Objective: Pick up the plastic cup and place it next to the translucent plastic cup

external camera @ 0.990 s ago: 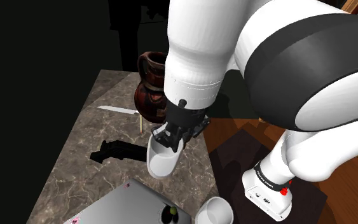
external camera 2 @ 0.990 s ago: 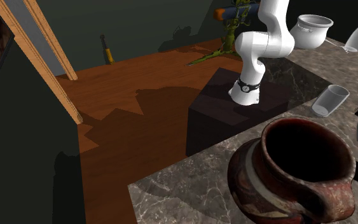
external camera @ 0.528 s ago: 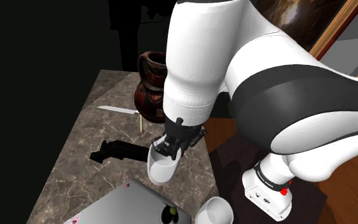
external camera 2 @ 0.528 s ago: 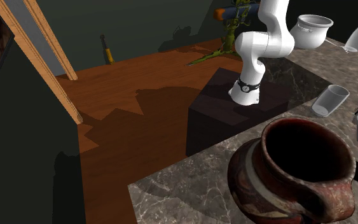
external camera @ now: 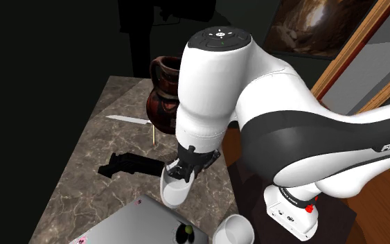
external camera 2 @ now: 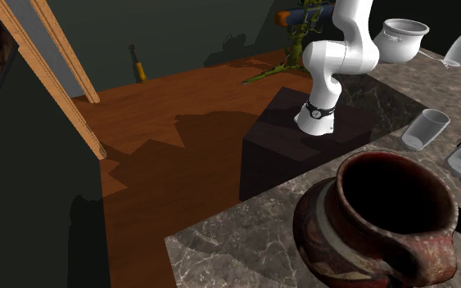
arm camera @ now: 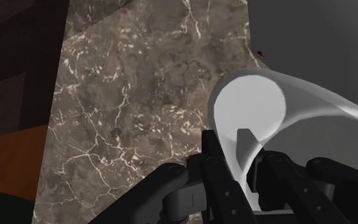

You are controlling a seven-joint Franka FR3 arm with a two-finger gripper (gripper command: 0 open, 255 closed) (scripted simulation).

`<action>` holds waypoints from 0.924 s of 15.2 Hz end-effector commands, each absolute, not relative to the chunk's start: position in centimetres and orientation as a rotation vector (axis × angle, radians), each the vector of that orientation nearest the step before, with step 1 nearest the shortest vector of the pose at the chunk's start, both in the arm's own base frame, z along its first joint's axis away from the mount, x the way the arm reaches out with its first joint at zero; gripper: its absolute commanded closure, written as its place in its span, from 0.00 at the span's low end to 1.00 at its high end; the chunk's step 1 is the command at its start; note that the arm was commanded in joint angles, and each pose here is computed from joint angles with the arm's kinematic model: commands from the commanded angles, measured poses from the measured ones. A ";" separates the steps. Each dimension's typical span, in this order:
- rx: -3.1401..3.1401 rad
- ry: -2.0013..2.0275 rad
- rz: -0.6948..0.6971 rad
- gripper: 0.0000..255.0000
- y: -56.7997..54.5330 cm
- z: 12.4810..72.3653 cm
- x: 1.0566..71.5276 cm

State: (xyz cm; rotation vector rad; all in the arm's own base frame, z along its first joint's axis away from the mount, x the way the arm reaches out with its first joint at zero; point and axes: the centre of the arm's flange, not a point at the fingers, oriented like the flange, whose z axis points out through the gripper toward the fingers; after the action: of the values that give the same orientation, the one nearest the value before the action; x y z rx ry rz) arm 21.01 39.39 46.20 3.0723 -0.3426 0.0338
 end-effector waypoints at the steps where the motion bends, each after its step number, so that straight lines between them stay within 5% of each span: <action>1: 3.073 -0.342 0.034 1.00 39.5 45.0 21.0; 14: 3.073 -0.342 0.034 1.00 39.5 38.1 21.0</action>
State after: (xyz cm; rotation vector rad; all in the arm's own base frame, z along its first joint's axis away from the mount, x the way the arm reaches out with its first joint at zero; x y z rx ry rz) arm 21.49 39.30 38.76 3.0661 -0.3539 0.0370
